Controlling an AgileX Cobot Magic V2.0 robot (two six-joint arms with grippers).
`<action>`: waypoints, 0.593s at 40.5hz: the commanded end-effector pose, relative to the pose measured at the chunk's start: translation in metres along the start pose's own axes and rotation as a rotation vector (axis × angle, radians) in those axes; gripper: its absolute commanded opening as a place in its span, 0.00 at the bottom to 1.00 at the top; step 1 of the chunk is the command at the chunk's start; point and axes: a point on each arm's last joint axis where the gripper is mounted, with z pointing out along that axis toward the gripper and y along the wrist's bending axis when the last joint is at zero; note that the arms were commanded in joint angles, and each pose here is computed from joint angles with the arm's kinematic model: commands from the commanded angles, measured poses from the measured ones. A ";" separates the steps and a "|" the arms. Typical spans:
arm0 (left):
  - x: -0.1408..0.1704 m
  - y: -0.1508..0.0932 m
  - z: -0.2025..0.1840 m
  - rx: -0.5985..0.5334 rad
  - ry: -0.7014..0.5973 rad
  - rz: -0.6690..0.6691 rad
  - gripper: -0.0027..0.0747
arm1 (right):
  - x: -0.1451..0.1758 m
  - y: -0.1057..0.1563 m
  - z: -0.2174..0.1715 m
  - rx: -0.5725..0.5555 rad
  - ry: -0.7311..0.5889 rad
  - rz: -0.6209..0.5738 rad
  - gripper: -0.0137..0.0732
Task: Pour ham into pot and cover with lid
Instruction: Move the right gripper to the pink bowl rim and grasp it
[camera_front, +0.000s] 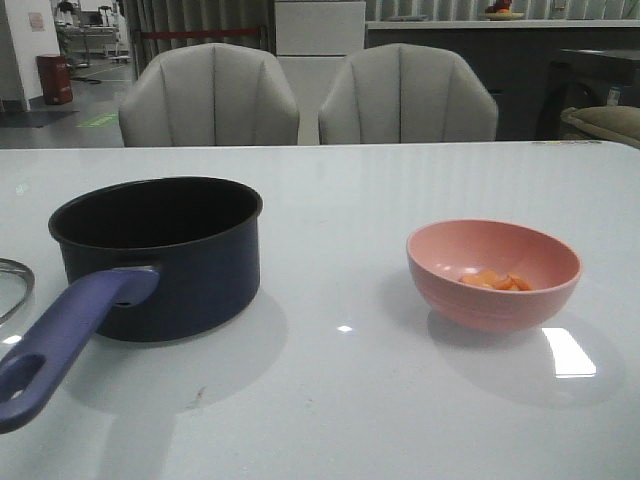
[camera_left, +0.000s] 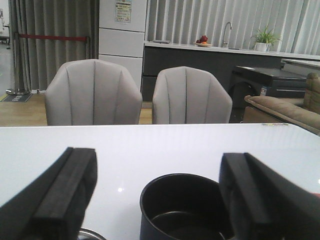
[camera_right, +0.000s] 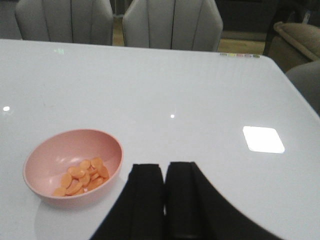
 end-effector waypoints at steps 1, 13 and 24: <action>-0.017 -0.002 -0.001 0.015 -0.103 -0.011 0.75 | -0.017 0.000 0.004 -0.001 -0.075 0.001 0.33; -0.016 -0.002 0.000 0.014 -0.092 -0.011 0.75 | -0.036 0.002 0.038 -0.012 0.056 0.086 0.68; -0.015 -0.002 0.000 0.014 -0.085 -0.011 0.75 | -0.046 0.007 0.104 -0.022 0.307 0.162 0.73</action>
